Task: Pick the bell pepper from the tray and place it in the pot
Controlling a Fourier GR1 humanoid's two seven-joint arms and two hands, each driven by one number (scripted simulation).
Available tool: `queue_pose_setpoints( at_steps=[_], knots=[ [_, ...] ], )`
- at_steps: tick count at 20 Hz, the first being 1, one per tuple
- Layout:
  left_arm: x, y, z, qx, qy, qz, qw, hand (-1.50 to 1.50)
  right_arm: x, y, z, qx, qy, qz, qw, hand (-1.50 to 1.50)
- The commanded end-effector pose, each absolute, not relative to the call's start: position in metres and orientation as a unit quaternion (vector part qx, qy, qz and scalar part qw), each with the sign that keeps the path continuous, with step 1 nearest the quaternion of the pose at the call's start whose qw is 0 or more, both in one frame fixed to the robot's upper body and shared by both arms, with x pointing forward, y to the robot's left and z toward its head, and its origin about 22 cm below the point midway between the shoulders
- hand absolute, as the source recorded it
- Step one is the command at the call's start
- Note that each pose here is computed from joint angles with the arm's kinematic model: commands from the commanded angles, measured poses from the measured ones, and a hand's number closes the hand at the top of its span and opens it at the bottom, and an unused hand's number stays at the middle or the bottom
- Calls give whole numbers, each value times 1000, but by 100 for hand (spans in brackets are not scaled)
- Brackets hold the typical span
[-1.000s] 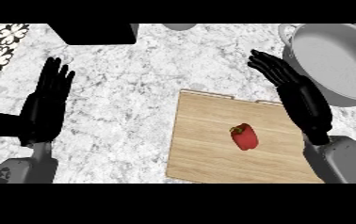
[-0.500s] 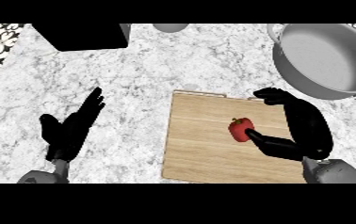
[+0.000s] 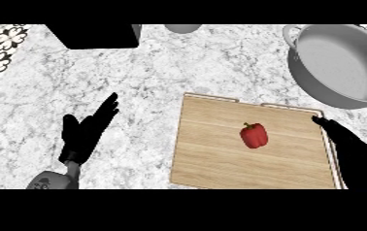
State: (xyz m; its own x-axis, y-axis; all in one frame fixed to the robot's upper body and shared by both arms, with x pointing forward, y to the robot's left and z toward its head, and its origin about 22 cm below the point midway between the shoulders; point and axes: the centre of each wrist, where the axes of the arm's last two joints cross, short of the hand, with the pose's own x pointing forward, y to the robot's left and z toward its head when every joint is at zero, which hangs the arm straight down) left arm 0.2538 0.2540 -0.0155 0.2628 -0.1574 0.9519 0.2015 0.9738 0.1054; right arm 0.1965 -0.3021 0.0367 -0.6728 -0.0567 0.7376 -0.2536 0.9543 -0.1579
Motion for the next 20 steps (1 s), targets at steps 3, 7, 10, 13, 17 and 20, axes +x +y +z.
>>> queue_pose_setpoints(
  at_steps=[3, 7, 10, 13, 17, 20],
  knots=[
    [254, 255, -21, -19, -591, -119, 798, 0, 177, -327, 75, 80, -843, 206, 490, -150],
    [266, 242, -27, -15, -594, -126, 794, 0, 197, -317, 80, 94, -814, 207, 534, -150],
    [261, 244, -21, -25, -598, -128, 791, 0, 209, -301, 66, 95, -779, 236, 572, -150],
    [255, 238, -29, -40, -588, -135, 796, 0, 214, -287, 51, 107, -741, 318, 582, -150],
    [258, 235, -27, -35, -591, -132, 795, 0, 233, -293, 44, 85, -706, 380, 591, -150],
    [265, 231, -30, -32, -590, -132, 796, 0, 250, -280, 31, 77, -712, 371, 591, -150]
  ],
)
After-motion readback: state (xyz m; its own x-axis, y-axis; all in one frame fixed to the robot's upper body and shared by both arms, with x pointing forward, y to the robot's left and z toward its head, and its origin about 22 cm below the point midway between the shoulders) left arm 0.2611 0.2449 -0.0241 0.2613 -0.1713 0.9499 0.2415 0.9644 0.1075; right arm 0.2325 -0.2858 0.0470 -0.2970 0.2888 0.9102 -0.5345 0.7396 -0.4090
